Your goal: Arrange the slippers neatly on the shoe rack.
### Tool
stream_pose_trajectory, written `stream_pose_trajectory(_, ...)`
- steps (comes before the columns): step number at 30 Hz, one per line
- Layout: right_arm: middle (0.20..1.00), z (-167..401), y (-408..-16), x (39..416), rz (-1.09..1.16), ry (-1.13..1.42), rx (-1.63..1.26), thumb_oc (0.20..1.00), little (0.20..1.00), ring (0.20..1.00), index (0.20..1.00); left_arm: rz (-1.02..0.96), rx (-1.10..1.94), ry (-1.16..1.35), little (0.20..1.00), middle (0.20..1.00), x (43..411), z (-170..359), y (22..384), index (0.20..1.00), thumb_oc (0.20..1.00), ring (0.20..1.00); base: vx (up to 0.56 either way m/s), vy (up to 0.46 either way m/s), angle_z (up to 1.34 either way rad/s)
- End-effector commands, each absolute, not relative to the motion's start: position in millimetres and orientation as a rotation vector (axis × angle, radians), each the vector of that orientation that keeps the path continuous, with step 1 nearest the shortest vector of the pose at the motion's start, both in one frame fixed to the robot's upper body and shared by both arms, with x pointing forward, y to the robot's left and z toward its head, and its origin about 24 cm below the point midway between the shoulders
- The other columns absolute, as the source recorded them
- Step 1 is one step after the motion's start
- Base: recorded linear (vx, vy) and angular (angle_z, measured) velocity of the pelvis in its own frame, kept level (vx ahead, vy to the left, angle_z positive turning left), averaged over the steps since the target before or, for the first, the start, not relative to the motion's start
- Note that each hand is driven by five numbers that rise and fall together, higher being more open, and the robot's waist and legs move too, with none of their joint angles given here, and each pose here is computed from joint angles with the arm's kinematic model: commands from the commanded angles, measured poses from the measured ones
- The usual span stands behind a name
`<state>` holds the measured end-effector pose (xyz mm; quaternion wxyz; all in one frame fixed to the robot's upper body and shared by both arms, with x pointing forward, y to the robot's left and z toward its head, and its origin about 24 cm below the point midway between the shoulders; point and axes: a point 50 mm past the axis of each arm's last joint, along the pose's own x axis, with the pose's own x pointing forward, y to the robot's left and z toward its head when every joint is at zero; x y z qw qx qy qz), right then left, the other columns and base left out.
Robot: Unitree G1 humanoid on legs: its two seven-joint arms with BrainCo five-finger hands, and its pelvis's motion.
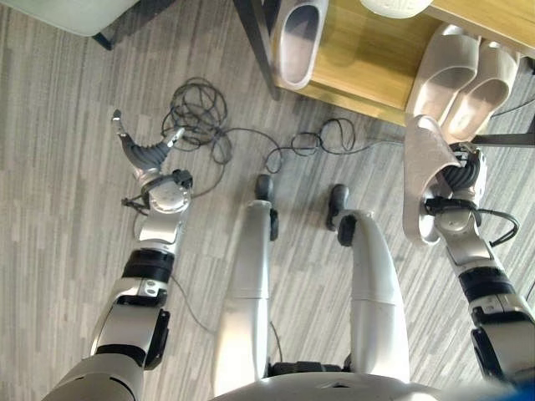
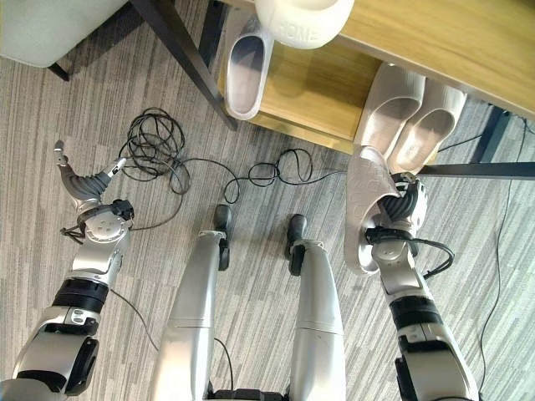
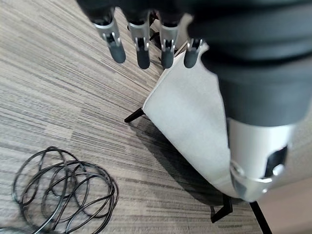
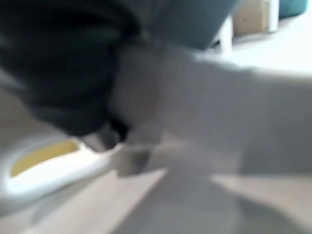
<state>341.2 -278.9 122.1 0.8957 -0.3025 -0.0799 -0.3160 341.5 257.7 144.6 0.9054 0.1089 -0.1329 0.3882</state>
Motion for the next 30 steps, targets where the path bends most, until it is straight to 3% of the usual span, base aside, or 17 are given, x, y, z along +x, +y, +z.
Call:
stream_pose_trajectory(1, 0.200, 138.2, -298.8, 336.0, -0.700, -0.216, -0.696, 0.200, 0.200, 0.200, 0.200, 0.805, 0.231, -0.336, 1.000, 1.000, 336.4, 147.1, 254.5, 1.000, 1.000, 1.000, 0.02, 0.013, 0.10)
stream_pose_trajectory(8, 0.200, 167.8, -293.6, 345.2, -0.680, -0.311, -0.731, 0.200, 0.200, 0.200, 0.200, 0.802, 0.264, -0.427, 1.000, 1.000, 332.9, 166.0, 252.6, 1.000, 1.000, 1.000, 0.03, -0.002, 0.10)
stream_pose_trajectory(13, 0.200, 189.3, -290.1, 349.7, -0.692, -0.393, -0.746, 0.200, 0.200, 0.200, 0.200, 0.792, 0.502, -0.698, 1.000, 1.000, 324.0, 209.1, 238.7, 1.000, 1.000, 1.000, 0.05, -0.017, 0.08)
stream_pose_trajectory(17, 0.200, 206.6, -290.2, 352.1, -0.740, -0.450, -0.791, 0.200, 0.200, 0.200, 0.200, 0.820, 0.497, -0.832, 1.000, 1.000, 312.4, 222.1, 229.7, 1.000, 1.000, 1.000, 0.02, -0.028, 0.11)
stream_pose_trajectory(30, 0.200, 239.0, -306.9, 350.9, -0.908, -0.506, -0.775, 0.200, 0.200, 0.200, 0.200, 0.774, 0.415, -0.825, 1.000, 1.000, 298.1, 187.7, 213.3, 1.000, 1.000, 1.000, 0.02, -0.029, 0.07)
